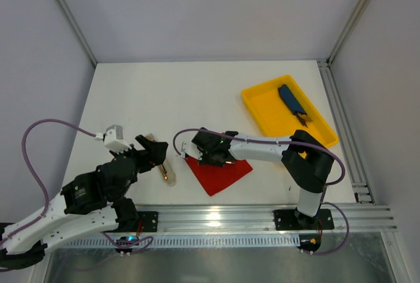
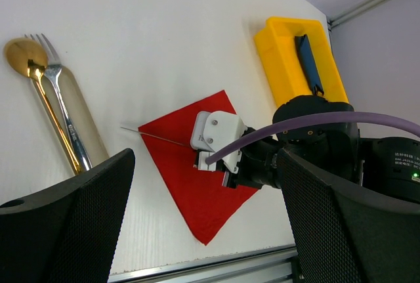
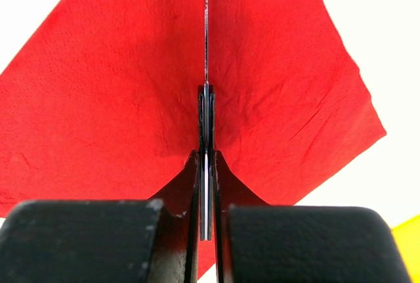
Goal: Place the utensils on the paper napkin and roll it up
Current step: Place the utensils on the napkin.
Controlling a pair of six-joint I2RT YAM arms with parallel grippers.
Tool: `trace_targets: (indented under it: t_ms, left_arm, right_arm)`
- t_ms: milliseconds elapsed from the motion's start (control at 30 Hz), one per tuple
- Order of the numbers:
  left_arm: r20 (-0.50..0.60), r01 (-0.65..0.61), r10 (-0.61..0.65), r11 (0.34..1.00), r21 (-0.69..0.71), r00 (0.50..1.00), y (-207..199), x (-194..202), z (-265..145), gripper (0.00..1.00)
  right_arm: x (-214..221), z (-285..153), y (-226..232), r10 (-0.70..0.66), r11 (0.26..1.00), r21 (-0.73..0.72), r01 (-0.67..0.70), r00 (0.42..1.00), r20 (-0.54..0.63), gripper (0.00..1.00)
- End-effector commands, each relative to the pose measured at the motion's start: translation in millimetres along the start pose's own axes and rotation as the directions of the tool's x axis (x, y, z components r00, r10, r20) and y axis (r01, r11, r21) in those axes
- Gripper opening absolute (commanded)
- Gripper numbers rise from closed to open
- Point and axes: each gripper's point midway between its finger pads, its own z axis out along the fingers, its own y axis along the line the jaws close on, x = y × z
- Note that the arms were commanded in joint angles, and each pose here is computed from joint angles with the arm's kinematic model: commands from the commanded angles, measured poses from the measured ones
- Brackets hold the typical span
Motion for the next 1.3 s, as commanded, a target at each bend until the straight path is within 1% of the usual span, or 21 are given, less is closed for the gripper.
trace_targets:
  t_ms: [0, 200, 667, 1100, 1200, 1267]
  left_arm:
    - [0.031, 0.009, -0.009, 1.000, -0.013, 0.999, 3, -4, 2, 0.89]
    - [0.030, 0.014, -0.014, 1.000, -0.009, 0.999, 3, -4, 1, 0.89]
    - [0.027, 0.014, -0.013, 1.000, -0.011, 1.000, 4, -3, 1, 0.89]
    - [0.036, 0.024, -0.024, 1.000, -0.011, 0.999, 8, -6, -2, 0.89]
    - [0.033, 0.024, -0.023, 1.000, -0.009, 0.999, 8, -6, -2, 0.90]
    - [0.031, 0.021, -0.020, 1.000, -0.012, 0.999, 9, -5, -2, 0.90]
  right_arm:
    - [-25, -14, -8, 0.009, 1.000, 0.013, -0.010, 0.997, 0.077, 0.04]
    - [-28, -7, -5, 0.019, 1.000, -0.005, -0.019, 0.997, 0.081, 0.04]
    - [-16, 1, 3, 0.021, 0.999, -0.030, -0.020, 0.999, 0.046, 0.04]
    - [-18, 8, 6, 0.019, 0.999, -0.052, -0.017, 0.999, 0.039, 0.04]
    - [-19, 8, 5, 0.021, 0.999, -0.050, -0.019, 0.999, 0.038, 0.05]
    - [-19, 9, 6, 0.022, 0.998, -0.052, -0.020, 0.999, 0.032, 0.07]
